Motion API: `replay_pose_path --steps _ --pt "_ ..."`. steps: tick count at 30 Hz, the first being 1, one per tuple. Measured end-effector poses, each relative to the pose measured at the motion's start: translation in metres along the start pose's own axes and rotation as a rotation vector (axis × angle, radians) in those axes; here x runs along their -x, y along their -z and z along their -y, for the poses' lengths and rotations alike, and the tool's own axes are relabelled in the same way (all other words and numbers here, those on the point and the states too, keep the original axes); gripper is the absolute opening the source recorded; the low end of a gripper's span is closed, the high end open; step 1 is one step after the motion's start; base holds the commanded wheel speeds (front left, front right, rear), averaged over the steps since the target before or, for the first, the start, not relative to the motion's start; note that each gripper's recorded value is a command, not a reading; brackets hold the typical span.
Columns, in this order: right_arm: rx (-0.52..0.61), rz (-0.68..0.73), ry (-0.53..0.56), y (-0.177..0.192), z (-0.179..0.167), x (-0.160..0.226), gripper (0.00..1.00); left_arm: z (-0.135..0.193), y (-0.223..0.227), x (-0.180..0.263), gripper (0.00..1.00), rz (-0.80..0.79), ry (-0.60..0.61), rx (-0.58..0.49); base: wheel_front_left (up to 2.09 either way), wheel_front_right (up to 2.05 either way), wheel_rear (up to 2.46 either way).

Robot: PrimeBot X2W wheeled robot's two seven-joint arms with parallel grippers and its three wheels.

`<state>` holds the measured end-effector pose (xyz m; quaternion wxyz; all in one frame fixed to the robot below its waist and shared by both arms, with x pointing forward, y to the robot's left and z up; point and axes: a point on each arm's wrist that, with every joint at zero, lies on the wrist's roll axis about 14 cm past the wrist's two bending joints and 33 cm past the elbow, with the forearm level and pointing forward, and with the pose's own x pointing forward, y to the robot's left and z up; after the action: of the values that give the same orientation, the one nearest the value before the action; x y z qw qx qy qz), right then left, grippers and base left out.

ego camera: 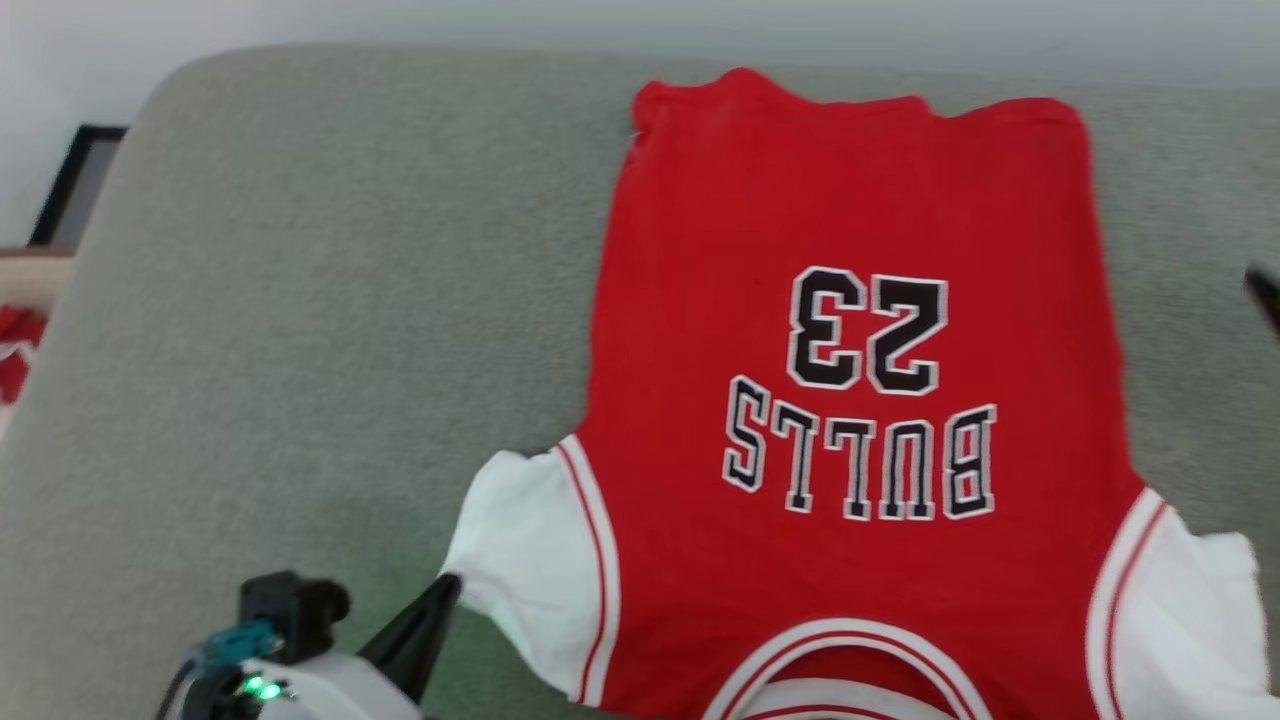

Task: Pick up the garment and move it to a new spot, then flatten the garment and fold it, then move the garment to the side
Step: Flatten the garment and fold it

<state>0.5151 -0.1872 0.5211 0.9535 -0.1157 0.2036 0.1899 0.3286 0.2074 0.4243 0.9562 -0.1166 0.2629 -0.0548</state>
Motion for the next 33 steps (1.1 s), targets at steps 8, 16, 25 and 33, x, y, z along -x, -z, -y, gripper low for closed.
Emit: replay_pose_path --steps 8,16,25,33 --pt "-0.038 0.005 0.003 -0.029 0.003 -0.075 1.00 0.003 -0.005 -0.006 0.00 0.020 0.017 -0.003 0.00 0.00 0.00" --pt "-0.144 -0.155 0.052 -0.008 0.020 -0.142 1.00 0.006 0.000 -0.016 0.00 0.000 0.037 0.005 0.00 0.00 0.00" --pt "-0.295 -0.332 0.029 0.036 -0.003 -0.203 1.00 -0.007 0.014 -0.019 0.00 -0.037 -0.005 0.033 0.00 0.00 0.00" --pt "-0.256 -0.422 0.017 0.056 -0.019 -0.229 0.00 -0.022 0.026 -0.015 0.00 -0.063 -0.056 0.052 0.00 0.00 0.00"
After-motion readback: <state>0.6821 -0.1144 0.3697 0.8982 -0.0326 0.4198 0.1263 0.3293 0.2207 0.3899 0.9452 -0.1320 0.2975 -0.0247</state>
